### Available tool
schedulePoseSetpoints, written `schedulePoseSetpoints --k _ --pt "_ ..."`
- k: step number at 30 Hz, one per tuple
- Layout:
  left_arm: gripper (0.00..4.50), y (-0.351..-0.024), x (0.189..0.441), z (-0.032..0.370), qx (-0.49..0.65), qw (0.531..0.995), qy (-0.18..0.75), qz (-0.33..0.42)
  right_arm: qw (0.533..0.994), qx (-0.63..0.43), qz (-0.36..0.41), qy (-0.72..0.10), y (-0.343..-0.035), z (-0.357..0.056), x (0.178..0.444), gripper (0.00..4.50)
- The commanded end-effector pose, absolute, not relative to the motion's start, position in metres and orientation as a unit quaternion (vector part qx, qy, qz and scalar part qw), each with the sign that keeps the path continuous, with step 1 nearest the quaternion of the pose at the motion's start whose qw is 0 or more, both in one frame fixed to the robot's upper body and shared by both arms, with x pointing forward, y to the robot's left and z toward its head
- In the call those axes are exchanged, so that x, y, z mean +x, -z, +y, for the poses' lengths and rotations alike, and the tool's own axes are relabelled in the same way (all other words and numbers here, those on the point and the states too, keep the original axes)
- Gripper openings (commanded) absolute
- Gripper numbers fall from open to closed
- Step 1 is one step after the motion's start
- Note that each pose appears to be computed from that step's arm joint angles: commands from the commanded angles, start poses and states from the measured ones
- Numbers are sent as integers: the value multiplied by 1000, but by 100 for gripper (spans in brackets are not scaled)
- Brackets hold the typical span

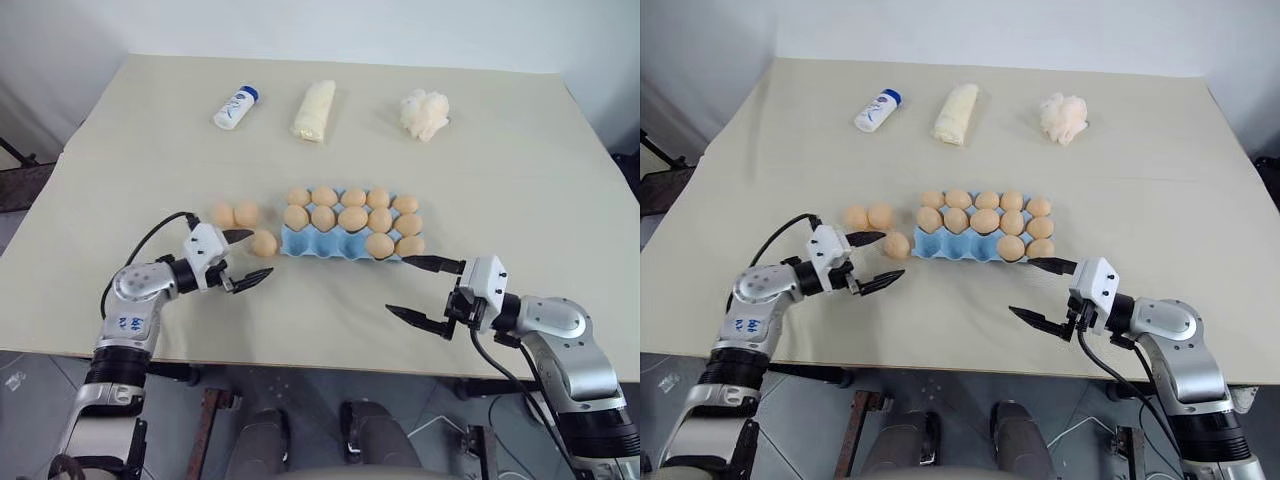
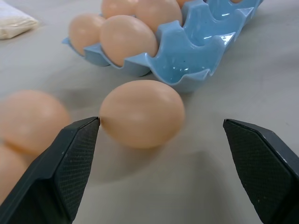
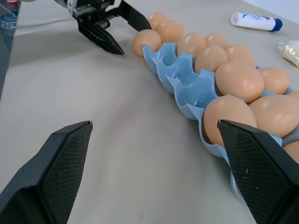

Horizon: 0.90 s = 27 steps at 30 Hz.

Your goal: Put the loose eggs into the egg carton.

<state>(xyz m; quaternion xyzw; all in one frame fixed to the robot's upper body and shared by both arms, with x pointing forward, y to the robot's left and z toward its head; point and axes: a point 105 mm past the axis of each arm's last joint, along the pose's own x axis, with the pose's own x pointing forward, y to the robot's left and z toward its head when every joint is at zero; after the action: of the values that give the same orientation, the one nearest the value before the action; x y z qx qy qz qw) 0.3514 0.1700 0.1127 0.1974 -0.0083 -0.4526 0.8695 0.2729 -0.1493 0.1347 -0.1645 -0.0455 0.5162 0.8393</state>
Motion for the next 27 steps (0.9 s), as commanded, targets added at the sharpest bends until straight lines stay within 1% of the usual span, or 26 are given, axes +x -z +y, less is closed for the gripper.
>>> schedulePoseSetpoints --k 1,7,10,16,20,22,24,27 --pt "449 -115 362 161 211 869 447 -18 838 -171 -67 -515 -142 -146 270 450" --pt "449 -111 372 151 206 870 447 -19 844 -170 -71 -504 -142 -146 270 450" --pt "394 -109 374 148 198 870 451 -21 846 -170 -71 -501 -141 -147 270 450" --pt "205 -111 370 150 186 869 458 -27 848 -168 -71 -498 -142 -146 269 450" --pt "205 -115 361 162 185 866 464 -29 848 -167 -72 -497 -142 -145 268 450" --pt "205 -120 346 166 185 848 496 -29 849 -166 -70 -497 -141 -145 267 450" --pt "205 -126 331 157 199 820 536 -27 849 -166 -68 -498 -141 -145 266 450" --pt "205 -138 322 142 198 802 562 -38 849 -166 -66 -498 -141 -146 266 450"
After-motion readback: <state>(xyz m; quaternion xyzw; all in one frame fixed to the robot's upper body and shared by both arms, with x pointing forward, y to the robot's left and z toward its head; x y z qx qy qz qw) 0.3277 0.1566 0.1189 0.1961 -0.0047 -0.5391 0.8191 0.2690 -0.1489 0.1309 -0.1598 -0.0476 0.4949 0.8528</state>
